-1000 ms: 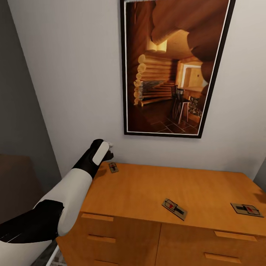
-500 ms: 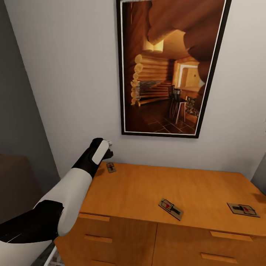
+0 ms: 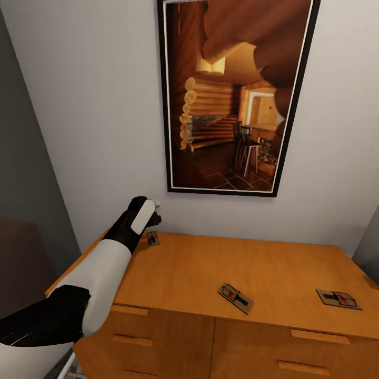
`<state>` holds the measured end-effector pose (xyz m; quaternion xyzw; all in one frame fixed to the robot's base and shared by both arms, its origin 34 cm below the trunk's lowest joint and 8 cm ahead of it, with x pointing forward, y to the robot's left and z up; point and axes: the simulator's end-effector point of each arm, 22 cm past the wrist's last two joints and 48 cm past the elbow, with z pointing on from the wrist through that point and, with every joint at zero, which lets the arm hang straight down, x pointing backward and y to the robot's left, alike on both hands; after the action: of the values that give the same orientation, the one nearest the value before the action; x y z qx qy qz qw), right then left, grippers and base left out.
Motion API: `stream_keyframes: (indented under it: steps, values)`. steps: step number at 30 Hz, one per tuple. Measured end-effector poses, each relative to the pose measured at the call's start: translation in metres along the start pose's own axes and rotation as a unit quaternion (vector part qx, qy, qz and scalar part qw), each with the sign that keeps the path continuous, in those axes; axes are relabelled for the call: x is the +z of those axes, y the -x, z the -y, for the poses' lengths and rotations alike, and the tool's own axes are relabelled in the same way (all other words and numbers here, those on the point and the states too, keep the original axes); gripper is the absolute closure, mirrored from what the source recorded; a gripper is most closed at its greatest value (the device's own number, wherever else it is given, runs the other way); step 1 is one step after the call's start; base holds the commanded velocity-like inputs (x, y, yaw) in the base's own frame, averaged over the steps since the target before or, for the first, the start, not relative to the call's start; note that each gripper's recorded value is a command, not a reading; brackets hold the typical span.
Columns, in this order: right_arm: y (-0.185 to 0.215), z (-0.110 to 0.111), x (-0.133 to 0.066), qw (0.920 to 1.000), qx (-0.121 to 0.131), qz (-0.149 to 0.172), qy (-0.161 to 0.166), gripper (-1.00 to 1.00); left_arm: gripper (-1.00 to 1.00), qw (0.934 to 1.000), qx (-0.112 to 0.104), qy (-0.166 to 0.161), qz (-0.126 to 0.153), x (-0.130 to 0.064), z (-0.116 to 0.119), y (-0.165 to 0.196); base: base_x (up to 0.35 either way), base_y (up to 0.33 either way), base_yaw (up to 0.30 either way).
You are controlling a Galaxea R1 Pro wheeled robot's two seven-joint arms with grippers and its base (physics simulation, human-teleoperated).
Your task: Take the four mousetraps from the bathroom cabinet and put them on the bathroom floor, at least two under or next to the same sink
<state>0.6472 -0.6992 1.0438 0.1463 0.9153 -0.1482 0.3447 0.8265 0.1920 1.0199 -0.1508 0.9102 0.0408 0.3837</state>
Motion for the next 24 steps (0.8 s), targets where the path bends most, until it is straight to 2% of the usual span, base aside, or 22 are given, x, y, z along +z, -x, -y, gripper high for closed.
stream_keyframes:
  steps: [11,13,16,18,20,24]
  values:
    - [0.002,-0.002,-0.001,1.0,-0.002,0.002,0.002,1.0,-1.0,1.0,0.003,0.003,-0.005,0.002,-0.001,-0.003,0.0,0.0,0.0]
    - [0.002,-0.004,0.0,1.0,-0.002,0.003,0.003,1.0,-1.0,0.9999,0.006,0.006,-0.01,0.004,-0.002,-0.007,0.0,0.0,0.0]
    - [0.004,-0.009,0.0,1.0,-0.005,0.005,0.006,1.0,-1.0,0.9991,0.016,0.022,-0.033,0.016,-0.008,-0.027,0.0,0.0,0.0]
    - [0.007,-0.011,-0.002,0.9999,-0.008,0.009,0.007,1.0,-1.0,0.999,0.017,0.023,-0.034,0.017,-0.009,-0.028,0.0,0.0,0.0]
    - [0.013,-0.017,-0.006,0.9997,-0.013,0.018,0.012,1.0,-1.0,0.999,0.016,0.022,-0.034,0.017,-0.008,-0.029,0.0,0.0,0.0]
    - [0.031,-0.044,-0.017,0.9977,-0.032,0.044,0.041,1.0,-1.0,0.9991,0.017,0.018,-0.035,0.017,-0.006,-0.029,0.0,0.0,0.0]
